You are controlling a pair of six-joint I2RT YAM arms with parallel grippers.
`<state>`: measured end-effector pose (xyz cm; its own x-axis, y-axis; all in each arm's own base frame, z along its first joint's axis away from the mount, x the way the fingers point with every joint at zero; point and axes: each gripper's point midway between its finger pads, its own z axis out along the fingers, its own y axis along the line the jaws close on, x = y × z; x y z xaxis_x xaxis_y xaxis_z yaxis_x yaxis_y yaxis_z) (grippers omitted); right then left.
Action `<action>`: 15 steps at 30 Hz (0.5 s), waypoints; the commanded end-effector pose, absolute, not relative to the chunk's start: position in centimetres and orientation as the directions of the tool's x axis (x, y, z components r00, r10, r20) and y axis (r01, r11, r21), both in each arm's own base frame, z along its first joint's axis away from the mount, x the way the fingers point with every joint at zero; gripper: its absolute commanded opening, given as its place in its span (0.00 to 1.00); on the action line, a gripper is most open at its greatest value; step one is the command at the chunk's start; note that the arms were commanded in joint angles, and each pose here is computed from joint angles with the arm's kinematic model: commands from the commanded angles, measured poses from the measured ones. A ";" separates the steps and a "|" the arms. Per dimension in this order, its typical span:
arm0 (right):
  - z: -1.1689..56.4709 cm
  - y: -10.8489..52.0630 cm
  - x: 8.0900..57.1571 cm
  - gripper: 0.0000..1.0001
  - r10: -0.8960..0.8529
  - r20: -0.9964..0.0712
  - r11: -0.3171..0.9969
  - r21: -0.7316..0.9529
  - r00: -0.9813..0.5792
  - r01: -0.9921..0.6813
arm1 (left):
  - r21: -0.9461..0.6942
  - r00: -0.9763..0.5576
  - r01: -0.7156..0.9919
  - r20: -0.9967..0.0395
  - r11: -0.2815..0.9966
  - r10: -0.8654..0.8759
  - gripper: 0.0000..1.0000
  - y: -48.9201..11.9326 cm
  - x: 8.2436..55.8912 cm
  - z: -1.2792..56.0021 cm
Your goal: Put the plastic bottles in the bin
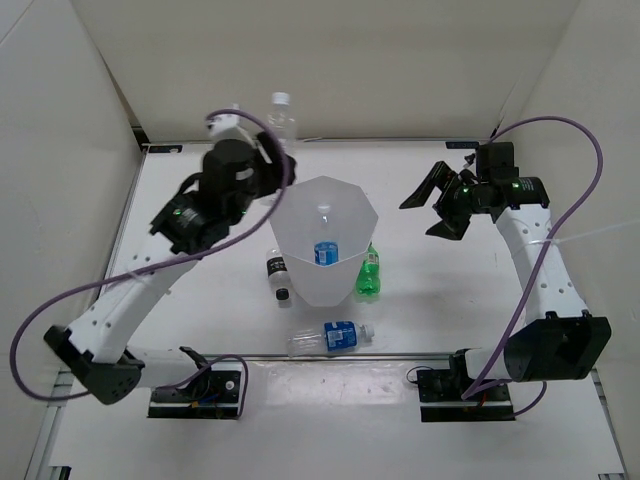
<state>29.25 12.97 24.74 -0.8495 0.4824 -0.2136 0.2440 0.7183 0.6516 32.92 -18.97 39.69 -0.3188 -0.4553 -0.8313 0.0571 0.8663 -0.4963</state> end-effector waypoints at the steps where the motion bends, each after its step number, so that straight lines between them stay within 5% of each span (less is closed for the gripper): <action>1: 25.6 12.6 29.7 0.99 0.490 -0.279 0.727 0.653 -0.826 0.211 | -0.450 -0.327 0.179 -0.866 0.875 -0.379 0.62 -23.7 31.7 41.0; 7: 23.7 12.1 29.4 0.99 0.499 -0.270 0.741 0.626 -0.824 0.244 | -0.400 -0.394 0.241 -0.873 0.884 -0.288 0.67 -27.2 29.0 37.7; 9: 22.4 12.1 29.4 1.00 0.498 -0.247 0.743 0.616 -0.831 0.262 | -0.404 -0.403 0.246 -0.869 0.881 -0.286 0.76 -27.2 28.3 37.3; 11: 21.2 12.0 29.9 1.00 0.500 -0.237 0.747 0.605 -0.833 0.276 | -0.411 -0.389 0.243 -0.871 0.879 -0.300 1.00 -26.5 28.0 37.8; 15: 18.9 12.6 30.4 1.00 0.486 -0.215 0.758 0.586 -0.847 0.285 | -0.399 -0.288 0.257 -0.901 0.880 -0.324 1.00 -24.3 27.6 42.3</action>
